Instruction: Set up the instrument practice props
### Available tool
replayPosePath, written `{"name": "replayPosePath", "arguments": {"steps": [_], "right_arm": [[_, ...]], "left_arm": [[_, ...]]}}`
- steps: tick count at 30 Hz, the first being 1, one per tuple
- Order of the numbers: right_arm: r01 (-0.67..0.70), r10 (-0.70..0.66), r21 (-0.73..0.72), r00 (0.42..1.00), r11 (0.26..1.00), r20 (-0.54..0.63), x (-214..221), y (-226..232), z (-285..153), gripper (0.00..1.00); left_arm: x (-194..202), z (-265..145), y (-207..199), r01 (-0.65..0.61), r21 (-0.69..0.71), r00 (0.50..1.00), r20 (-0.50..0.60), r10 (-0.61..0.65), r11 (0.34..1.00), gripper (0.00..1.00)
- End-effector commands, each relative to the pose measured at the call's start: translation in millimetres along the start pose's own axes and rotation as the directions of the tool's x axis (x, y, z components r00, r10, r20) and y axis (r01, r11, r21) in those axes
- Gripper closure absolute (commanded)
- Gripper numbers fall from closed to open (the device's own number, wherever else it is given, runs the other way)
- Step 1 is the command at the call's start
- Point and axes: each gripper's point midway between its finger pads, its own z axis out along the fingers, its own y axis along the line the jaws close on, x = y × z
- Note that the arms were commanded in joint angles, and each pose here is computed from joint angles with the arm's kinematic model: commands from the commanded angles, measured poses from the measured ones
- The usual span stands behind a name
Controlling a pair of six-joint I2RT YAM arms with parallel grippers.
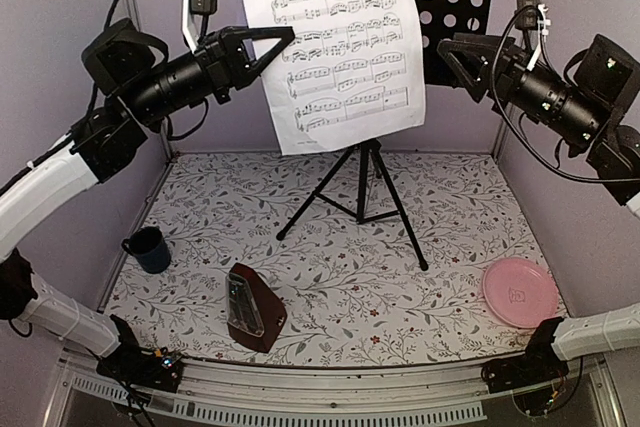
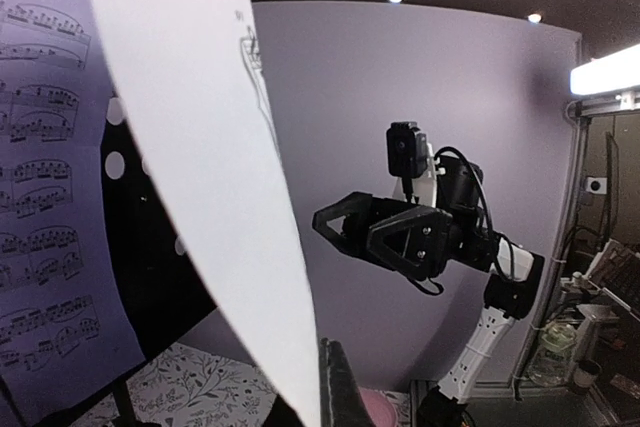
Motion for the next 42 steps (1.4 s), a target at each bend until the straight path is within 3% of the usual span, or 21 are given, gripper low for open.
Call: {"name": "replayPosePath", "arguments": {"steps": [1, 8, 12, 19, 23, 27, 33, 42], "right_arm": [[0.026, -0.062, 0.339, 0.994, 0.94, 0.095, -36.6, -54.8, -24.5, 0.42], [0.025, -0.09, 0.521, 0.991, 0.853, 0.1, -40.5, -90.0, -39.8, 0.45], [-0.072, -0.021, 0.557, 0.987, 0.828, 0.159, -42.8, -112.3, -46.7, 0.45], [-0.24, 0.163, 0.463, 0.966, 0.853, 0.2, -37.6, -143.3, -35.7, 0.41], [-0.334, 0.277, 0.39, 0.94, 0.858, 0.197, -31.5, -156.3, -27.3, 0.45], [-0.361, 0.315, 0.33, 0.931, 0.872, 0.185, -32.3, -152.8, -16.2, 0.54], [-0.396, 0.37, 0.268, 0.918, 0.878, 0.145, -22.5, -149.1, -1.5, 0.58], [-0.418, 0.391, 0.305, 0.908, 0.856, 0.148, -13.5, -159.1, 0.2, 0.61]], "left_arm": [[-25.6, 15.6, 17.5, -0.088, -0.102, 0.996, 0.015, 0.09, 0.991, 1.0], [-46.3, 52.0, 48.7, -0.114, -0.167, 0.992, 0.028, 0.12, 0.979, 1.0], [-52.1, 70.0, 62.9, -0.11, -0.176, 0.992, 0.038, 0.118, 0.978, 1.0], [-54.6, 90.5, 74.7, -0.12, -0.167, 0.991, 0.041, 0.128, 0.979, 1.0], [-51.1, 93.1, 81.4, -0.136, -0.181, 0.989, 0.036, 0.145, 0.974, 1.0], [-45.4, 96.0, 89.3, -0.132, -0.192, 0.99, 0.025, 0.14, 0.972, 1.0], [-44.1, 100.6, 95.8, -0.128, -0.195, 0.99, 0.031, 0.136, 0.972, 1.0], [-44.3, 107.9, 99.0, -0.133, -0.184, 0.989, 0.043, 0.143, 0.974, 1.0]]}}
